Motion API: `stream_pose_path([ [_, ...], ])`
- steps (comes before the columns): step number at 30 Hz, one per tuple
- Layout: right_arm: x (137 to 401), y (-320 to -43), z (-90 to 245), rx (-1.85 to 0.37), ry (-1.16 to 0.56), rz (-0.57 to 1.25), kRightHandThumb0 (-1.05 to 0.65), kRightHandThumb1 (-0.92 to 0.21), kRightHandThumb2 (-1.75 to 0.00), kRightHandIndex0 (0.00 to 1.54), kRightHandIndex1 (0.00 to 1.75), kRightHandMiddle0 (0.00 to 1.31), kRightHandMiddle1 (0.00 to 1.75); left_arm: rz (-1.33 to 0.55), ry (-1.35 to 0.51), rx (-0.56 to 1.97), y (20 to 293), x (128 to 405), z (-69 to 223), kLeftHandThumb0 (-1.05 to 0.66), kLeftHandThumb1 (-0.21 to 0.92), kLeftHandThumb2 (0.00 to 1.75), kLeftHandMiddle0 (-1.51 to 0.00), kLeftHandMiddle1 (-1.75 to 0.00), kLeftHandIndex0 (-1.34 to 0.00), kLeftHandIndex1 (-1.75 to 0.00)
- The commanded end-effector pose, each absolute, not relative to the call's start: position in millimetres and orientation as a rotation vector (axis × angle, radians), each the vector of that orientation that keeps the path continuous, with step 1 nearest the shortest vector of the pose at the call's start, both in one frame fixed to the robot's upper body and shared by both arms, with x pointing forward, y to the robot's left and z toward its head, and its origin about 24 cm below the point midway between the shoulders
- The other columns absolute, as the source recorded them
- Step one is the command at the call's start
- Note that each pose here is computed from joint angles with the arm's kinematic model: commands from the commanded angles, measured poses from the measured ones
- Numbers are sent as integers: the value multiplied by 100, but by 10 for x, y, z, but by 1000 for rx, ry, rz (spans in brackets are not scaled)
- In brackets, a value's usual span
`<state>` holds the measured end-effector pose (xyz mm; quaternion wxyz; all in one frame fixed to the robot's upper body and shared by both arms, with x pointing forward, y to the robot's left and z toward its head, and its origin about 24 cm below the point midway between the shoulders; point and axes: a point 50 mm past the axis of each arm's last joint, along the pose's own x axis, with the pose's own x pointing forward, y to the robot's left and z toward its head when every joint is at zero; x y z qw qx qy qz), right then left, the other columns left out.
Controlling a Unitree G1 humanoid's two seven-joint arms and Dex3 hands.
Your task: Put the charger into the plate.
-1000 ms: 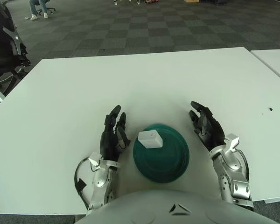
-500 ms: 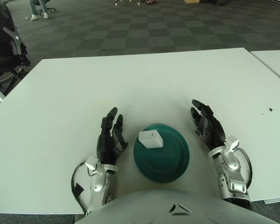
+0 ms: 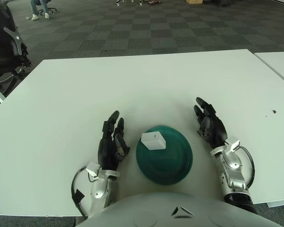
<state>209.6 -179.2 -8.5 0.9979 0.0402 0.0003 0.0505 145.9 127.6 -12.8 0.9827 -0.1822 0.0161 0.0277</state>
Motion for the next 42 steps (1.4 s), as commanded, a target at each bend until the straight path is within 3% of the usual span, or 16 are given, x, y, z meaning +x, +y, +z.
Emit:
stream_pose_path([
  [1, 1829, -1755, -480, 150, 187, 47, -90, -92, -106, 6, 0, 0, 29, 98, 167, -339, 1281, 1236, -353, -100, 92, 99, -19, 0, 0, -56],
  [17, 1775, -1697, -427, 130, 158, 10, -88, -92, -102, 5, 0, 0, 29, 112, 159, -306, 1293, 1233, -348, -97, 92, 100, -15, 0, 0, -45],
  [33, 1765, -1619, -396, 116, 81, -51, -86, -92, -99, 5, 0, 0, 32, 149, 154, -370, 1342, 1228, -353, -98, 92, 104, -15, 0, 0, -44],
  [42, 1739, -1595, -371, 127, 58, -47, -87, -92, -97, 5, 0, 0, 35, 157, 150, -420, 1330, 1218, -339, -97, 92, 105, -16, -1, 0, -53],
])
